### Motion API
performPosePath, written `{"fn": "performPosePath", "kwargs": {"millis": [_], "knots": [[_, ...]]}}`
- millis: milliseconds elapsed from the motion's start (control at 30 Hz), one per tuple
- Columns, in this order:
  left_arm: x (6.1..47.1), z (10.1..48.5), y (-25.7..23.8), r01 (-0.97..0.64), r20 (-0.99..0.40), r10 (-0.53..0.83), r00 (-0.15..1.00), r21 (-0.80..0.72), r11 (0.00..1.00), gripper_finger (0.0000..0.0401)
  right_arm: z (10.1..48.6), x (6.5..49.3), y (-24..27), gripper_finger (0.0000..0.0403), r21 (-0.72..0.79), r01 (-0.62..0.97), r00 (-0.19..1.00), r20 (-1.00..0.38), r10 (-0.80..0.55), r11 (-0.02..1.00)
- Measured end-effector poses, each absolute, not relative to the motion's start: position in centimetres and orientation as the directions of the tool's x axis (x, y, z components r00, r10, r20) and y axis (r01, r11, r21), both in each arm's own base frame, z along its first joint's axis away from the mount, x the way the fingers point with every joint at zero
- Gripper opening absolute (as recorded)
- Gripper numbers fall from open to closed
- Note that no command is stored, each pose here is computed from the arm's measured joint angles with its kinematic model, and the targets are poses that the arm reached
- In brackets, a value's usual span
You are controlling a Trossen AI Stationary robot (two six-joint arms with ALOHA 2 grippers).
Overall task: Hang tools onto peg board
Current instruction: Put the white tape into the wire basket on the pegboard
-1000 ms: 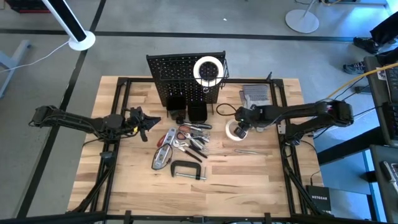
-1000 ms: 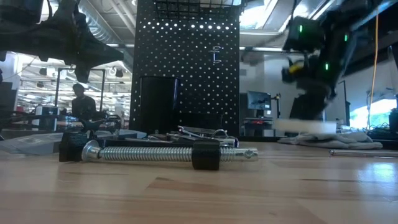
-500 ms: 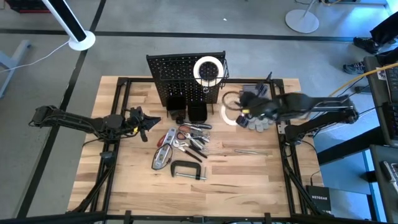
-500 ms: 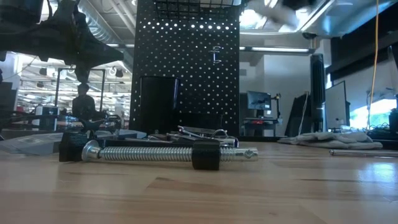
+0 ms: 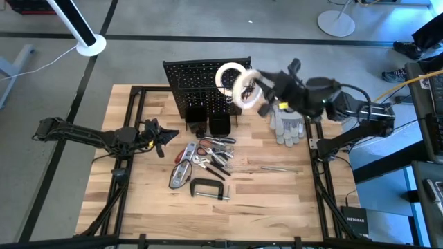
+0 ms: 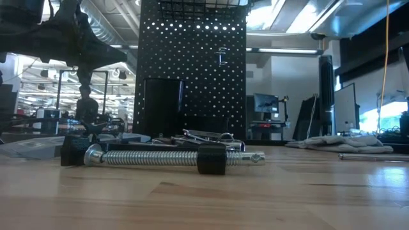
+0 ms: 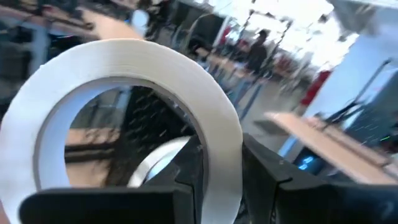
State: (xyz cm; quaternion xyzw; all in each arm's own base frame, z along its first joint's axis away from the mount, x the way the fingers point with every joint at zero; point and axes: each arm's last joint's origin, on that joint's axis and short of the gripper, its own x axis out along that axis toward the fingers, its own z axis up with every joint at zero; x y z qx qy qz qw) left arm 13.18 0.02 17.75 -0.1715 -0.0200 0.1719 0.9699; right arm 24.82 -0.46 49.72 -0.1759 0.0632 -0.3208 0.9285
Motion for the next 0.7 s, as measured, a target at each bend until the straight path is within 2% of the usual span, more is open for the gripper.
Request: {"fn": "performPosePath", "kwargs": {"millis": [200, 433, 533, 700], "knots": [[13.2, 17.7, 0.0, -0.328, -0.026, 0.34, 0.94, -0.345, 0.879, 0.0001, 51.3, 28.9, -3.5, 0.0078, -0.453, 0.629, 0.711, 0.008, -0.703, 0.632], [13.2, 17.6, 0.0, -0.329, -0.031, 0.34, 0.94, -0.345, 0.879, 0.0001, 50.9, 32.3, -6.6, 0.008, -0.549, 0.629, 0.598, -0.111, -0.794, 0.55], [13.2, 17.6, 0.0, -0.33, -0.032, 0.34, 0.94, -0.345, 0.879, 0.0001, 50.1, 32.9, -7.0, 0.008, -0.571, 0.608, 0.569, -0.172, -0.804, 0.552], [13.2, 17.6, 0.0, -0.33, -0.032, 0.34, 0.94, -0.339, 0.881, 0.0001, 49.7, 33.0, -6.4, 0.0079, -0.571, 0.578, 0.587, -0.206, -0.783, 0.583]]}}
